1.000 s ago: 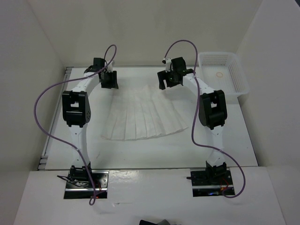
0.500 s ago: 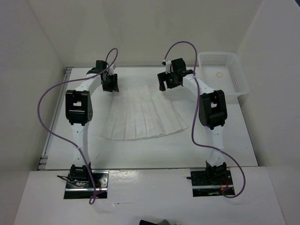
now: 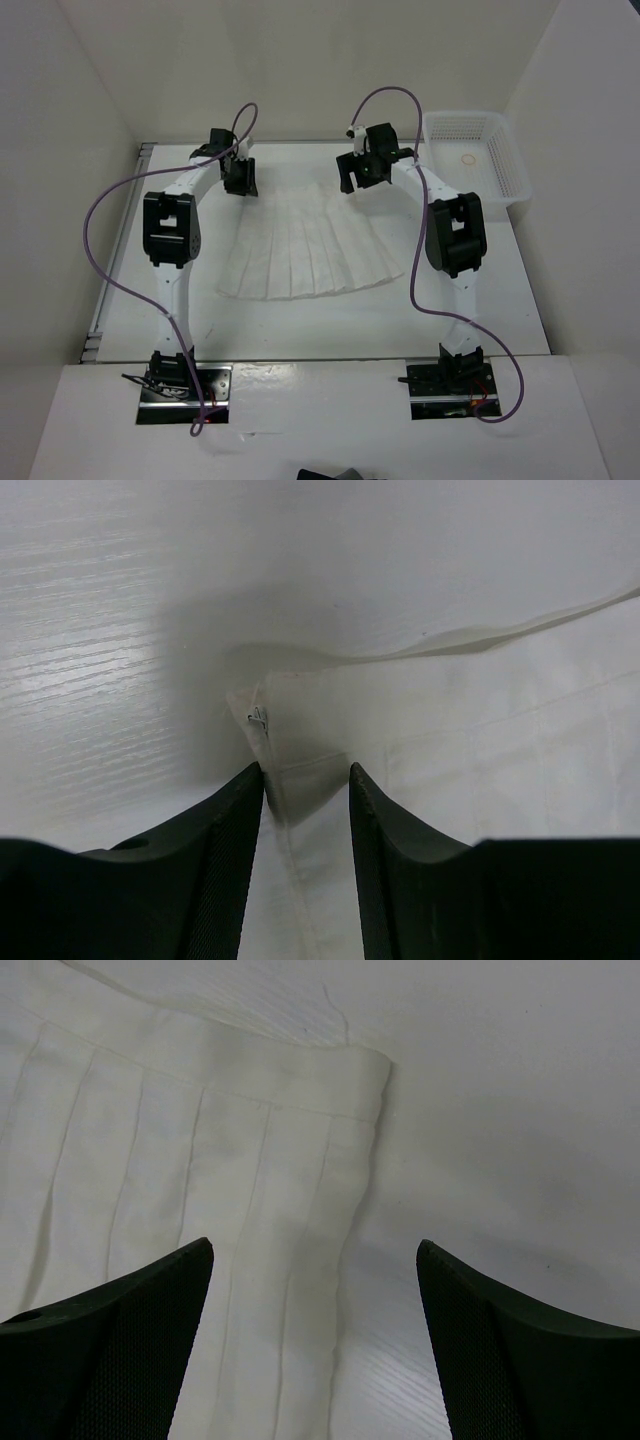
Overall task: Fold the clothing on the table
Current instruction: Fold the skirt
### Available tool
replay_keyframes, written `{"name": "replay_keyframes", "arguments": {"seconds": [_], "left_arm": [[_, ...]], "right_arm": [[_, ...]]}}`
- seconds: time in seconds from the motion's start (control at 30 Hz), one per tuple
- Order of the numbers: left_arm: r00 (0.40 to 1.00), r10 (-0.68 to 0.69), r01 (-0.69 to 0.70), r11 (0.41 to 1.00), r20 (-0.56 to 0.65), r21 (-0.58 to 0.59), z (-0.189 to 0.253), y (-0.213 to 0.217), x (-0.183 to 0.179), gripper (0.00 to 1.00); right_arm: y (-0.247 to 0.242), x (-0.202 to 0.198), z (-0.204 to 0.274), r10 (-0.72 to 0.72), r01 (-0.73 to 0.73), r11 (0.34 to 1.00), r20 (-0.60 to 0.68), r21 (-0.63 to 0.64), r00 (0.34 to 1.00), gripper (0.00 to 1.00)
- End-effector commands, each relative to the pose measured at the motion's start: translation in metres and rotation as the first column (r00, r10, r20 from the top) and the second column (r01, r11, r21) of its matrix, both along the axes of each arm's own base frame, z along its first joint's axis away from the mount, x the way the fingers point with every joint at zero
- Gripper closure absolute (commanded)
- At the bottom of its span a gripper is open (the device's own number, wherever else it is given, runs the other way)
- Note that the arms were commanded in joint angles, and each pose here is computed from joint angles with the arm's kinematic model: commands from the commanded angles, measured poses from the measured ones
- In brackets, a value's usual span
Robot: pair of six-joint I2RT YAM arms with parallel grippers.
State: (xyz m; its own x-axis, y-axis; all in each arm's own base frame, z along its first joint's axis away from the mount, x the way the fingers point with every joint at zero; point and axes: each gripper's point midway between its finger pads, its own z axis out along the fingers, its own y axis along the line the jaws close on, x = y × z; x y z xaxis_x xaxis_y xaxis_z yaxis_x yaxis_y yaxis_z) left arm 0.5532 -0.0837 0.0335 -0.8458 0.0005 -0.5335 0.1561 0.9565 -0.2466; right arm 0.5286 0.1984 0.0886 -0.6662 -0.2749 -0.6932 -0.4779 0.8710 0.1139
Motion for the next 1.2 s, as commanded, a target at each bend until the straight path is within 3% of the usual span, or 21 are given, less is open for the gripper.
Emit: {"name": "replay_keyframes", "arguments": {"seconds": [0.0, 0.37, 0.63, 0.83, 1.0, 1.07, 1.17], "left_arm": [[0.999, -0.034, 0.035, 0.999, 0.030, -0.028, 0.009, -0.010, 0.008, 0.53], [0.998, -0.048, 0.050, 0.998, 0.033, -0.033, 0.008, -0.012, 0.009, 0.53], [0.996, -0.079, 0.079, 0.997, -0.029, -0.013, -0.014, -0.018, -0.012, 0.55], [0.997, -0.074, 0.074, 0.997, 0.013, -0.006, 0.008, -0.017, -0.008, 0.55], [0.997, -0.056, 0.056, 0.998, 0.049, 0.002, 0.027, -0.015, -0.002, 0.47], [0.998, -0.035, 0.035, 0.999, 0.056, -0.005, 0.031, -0.010, 0.002, 0.36], [0.998, -0.019, 0.019, 1.000, 0.061, 0.002, 0.029, -0.003, 0.008, 0.34]], "right_arm": [[0.000, 0.003, 0.034, 0.017, -0.018, 1.000, 0.075, 0.014, 0.997, 0.14], [-0.002, -0.001, 0.031, 0.023, -0.024, 1.000, 0.070, 0.006, 0.997, 0.14], [0.000, -0.002, 0.031, 0.031, -0.032, 0.999, 0.068, 0.013, 0.997, 0.14], [0.000, -0.002, 0.031, 0.031, -0.032, 0.999, 0.068, 0.013, 0.997, 0.14], [0.000, -0.002, 0.031, 0.031, -0.032, 0.999, 0.068, 0.013, 0.997, 0.14], [0.001, -0.002, 0.032, 0.043, -0.044, 0.999, 0.070, 0.014, 0.997, 0.14], [0.001, -0.002, 0.032, 0.043, -0.044, 0.999, 0.070, 0.014, 0.997, 0.14]]}}
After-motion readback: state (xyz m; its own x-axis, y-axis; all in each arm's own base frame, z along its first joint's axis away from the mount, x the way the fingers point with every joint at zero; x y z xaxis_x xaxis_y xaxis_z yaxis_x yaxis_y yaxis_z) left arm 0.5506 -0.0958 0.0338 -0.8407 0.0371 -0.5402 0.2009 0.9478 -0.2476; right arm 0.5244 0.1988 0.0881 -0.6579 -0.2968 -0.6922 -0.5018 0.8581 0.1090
